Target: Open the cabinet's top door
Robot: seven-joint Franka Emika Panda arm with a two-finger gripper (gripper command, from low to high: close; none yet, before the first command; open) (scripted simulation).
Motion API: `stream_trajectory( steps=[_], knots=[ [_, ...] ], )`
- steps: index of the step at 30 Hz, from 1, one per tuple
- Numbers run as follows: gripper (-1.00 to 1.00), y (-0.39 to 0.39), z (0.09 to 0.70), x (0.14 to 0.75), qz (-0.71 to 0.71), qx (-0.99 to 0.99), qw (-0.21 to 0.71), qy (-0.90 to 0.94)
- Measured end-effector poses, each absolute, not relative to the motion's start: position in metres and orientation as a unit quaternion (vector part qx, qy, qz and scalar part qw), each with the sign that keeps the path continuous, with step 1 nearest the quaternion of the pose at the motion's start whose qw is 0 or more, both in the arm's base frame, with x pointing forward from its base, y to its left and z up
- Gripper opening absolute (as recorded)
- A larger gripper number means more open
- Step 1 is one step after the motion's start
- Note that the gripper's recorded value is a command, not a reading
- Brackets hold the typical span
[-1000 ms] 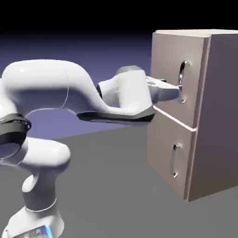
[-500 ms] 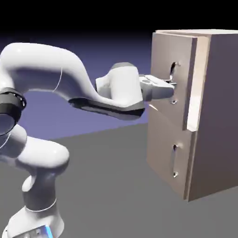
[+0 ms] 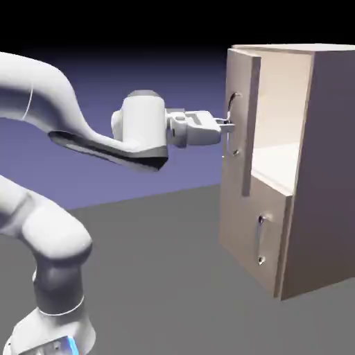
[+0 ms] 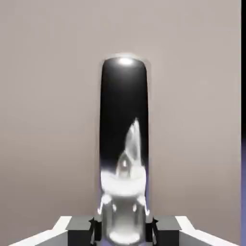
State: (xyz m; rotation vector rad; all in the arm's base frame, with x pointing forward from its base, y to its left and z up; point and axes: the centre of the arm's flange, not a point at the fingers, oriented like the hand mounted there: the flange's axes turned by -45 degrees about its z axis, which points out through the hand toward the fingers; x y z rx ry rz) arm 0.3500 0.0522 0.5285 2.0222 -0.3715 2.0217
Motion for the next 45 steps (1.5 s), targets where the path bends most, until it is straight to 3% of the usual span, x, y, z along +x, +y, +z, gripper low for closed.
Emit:
stream_trajectory(
  steps=[23,45],
  knots=[
    [-1.00,0.115,0.528,0.307,0.675,0.675,0.211,-0.211],
    [-1.00,0.283,0.529,0.271,0.592,0.592,0.387,-0.387]
  ],
)
